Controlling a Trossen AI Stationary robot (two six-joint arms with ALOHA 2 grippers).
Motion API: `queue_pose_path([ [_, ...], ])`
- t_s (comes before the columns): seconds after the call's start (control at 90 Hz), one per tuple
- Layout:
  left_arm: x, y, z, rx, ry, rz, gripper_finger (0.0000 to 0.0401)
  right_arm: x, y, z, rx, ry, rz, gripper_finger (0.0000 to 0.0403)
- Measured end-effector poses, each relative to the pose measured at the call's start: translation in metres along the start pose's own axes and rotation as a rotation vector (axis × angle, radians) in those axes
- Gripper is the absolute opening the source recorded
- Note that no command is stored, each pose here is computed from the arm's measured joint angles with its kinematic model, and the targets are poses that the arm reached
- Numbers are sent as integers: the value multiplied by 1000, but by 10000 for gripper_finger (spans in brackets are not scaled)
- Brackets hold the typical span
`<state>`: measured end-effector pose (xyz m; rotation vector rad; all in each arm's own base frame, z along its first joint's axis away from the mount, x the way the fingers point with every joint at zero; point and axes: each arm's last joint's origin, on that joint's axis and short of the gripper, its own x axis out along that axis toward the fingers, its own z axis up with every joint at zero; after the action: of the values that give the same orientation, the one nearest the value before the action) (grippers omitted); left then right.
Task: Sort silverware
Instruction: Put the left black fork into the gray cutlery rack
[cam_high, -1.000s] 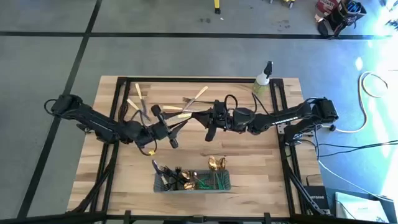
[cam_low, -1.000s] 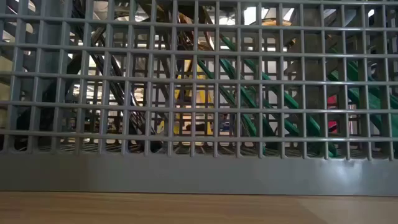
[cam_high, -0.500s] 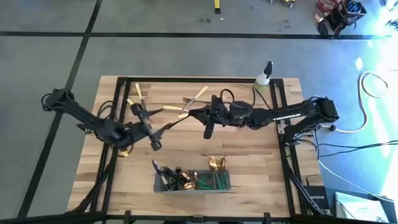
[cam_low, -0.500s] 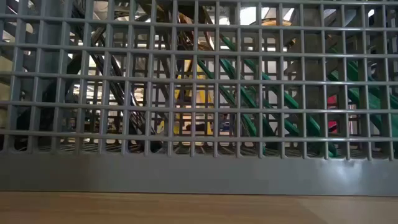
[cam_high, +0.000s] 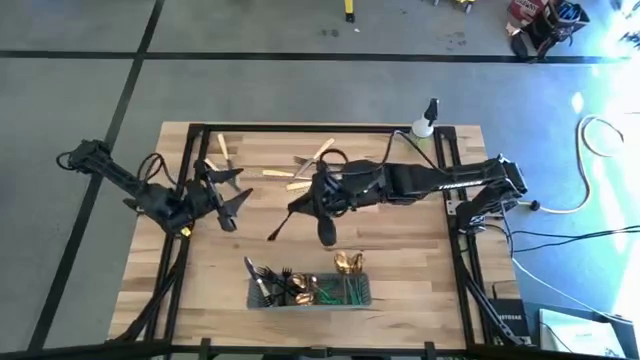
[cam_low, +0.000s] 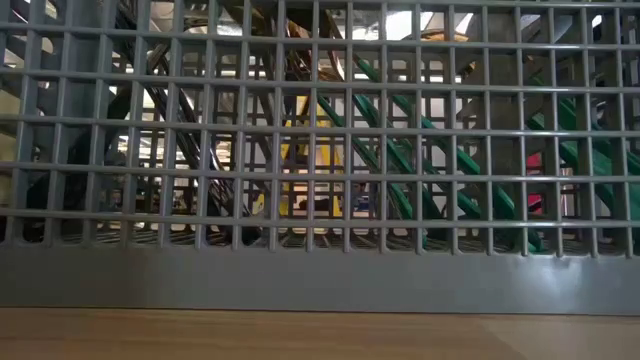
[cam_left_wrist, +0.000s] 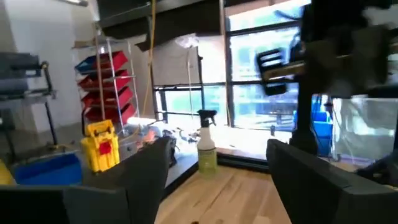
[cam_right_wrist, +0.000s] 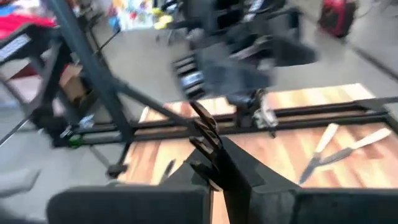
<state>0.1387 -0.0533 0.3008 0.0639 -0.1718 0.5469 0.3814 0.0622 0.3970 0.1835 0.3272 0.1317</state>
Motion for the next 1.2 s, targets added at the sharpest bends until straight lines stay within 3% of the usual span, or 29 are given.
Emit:
queue_pose_path([
  [0.211, -9, 15, -24, -84, 13, 36, 251, 22, 29, -6, -20, 78, 81, 0],
  [0.422, -14, 20, -49, -142, 39, 46, 251, 24, 51, -11, -29, 129, 147, 0],
  [0.678, -17, 20, -61, -157, 57, 48, 251, 29, 55, -19, 9, 192, 184, 0],
  [1.033, -17, 19, -66, -150, 73, 47, 251, 69, 47, -57, 24, 352, 209, 0],
  [1.2, -17, 20, -66, -146, 75, 49, 251, 74, 46, -63, 9, 375, 196, 13],
])
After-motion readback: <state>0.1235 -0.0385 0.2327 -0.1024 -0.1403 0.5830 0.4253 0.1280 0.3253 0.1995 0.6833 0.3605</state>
